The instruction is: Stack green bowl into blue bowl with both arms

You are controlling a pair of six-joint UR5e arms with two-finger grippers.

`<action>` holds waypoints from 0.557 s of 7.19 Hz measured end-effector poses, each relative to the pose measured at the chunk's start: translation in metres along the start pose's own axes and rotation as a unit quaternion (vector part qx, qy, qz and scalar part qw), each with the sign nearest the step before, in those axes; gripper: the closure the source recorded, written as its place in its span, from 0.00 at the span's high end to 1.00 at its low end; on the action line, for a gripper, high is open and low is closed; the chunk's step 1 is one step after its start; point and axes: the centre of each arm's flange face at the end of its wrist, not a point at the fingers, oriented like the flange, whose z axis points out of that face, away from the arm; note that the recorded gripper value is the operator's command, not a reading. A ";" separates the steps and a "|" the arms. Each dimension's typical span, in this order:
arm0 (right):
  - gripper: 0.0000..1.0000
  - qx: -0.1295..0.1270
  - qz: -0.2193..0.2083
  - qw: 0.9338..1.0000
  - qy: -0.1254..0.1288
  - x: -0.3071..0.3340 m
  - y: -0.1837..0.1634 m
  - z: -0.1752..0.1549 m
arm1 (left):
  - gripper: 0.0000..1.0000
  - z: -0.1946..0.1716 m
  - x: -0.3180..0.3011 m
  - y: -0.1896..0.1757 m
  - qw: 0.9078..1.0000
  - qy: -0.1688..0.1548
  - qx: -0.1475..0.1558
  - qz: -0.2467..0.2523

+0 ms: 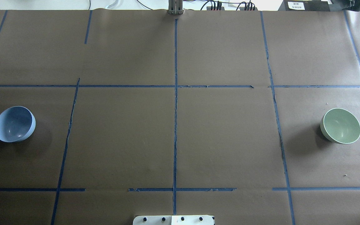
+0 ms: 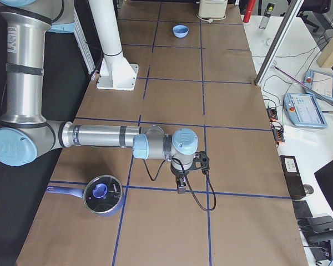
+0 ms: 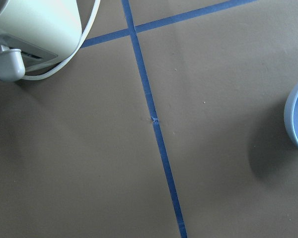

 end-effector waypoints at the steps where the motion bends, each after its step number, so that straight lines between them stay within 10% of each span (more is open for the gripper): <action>1: 1.00 0.000 -0.001 1.000 0.000 0.000 0.000 0.000 | 1.00 0.000 0.000 0.000 1.000 -0.001 0.000 0.001; 4: 1.00 0.000 -0.005 1.000 -0.006 -0.005 -0.003 0.001 | 1.00 -0.002 0.002 -0.002 1.000 -0.004 0.002 0.005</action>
